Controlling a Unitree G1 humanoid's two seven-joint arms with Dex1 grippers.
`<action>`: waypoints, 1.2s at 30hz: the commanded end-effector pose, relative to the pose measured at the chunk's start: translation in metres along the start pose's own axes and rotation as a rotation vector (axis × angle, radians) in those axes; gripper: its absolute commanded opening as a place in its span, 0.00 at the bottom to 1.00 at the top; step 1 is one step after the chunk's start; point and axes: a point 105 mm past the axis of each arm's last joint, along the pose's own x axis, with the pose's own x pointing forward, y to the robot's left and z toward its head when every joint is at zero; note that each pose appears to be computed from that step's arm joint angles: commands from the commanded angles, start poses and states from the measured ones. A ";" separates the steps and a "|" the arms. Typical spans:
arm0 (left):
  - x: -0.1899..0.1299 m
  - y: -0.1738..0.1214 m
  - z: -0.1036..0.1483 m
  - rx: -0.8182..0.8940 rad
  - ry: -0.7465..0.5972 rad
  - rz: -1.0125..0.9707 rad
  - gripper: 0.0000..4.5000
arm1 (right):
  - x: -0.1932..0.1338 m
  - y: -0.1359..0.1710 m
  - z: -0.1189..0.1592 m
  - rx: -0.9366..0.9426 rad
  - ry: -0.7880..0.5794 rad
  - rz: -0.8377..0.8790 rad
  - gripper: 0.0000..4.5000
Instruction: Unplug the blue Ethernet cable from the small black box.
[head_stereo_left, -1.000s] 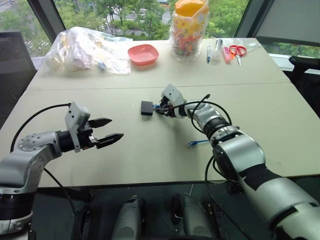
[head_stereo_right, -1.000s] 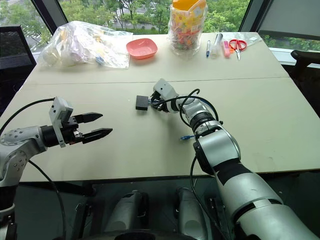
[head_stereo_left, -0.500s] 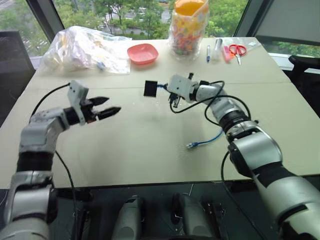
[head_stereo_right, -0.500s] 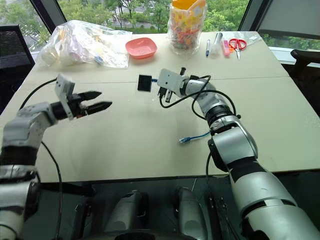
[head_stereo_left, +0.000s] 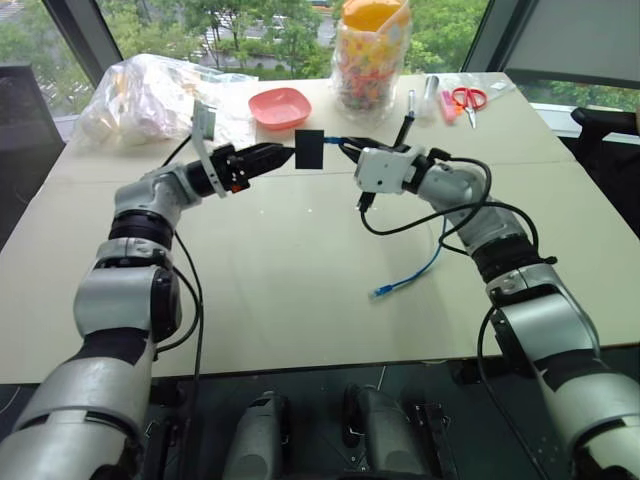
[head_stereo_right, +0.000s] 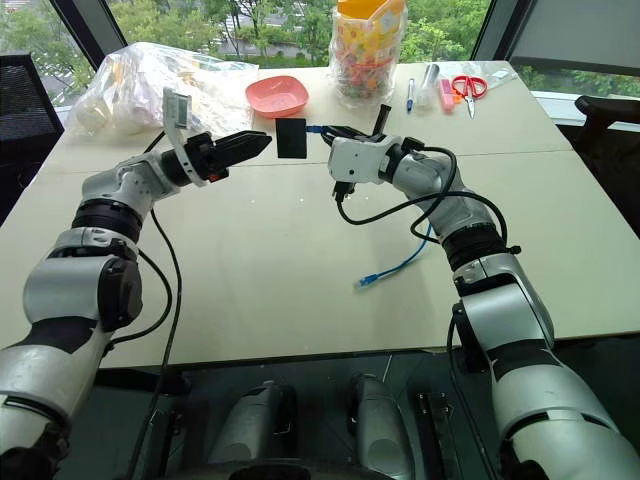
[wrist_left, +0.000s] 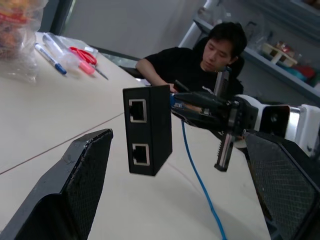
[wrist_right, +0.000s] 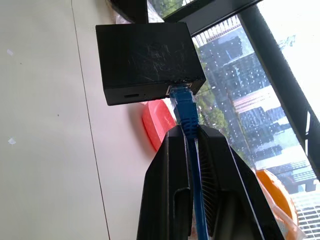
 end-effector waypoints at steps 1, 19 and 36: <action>0.010 -0.005 0.013 0.049 -0.018 -0.011 0.97 | -0.003 -0.021 0.016 -0.036 -0.044 -0.067 0.01; 0.010 -0.008 0.016 -0.003 -0.064 -0.050 0.11 | -0.013 -0.015 0.023 0.029 -0.015 -0.050 0.46; 0.024 -0.049 0.006 -0.403 -0.250 -0.388 0.11 | -0.055 -0.002 0.074 1.773 -0.374 -0.296 0.69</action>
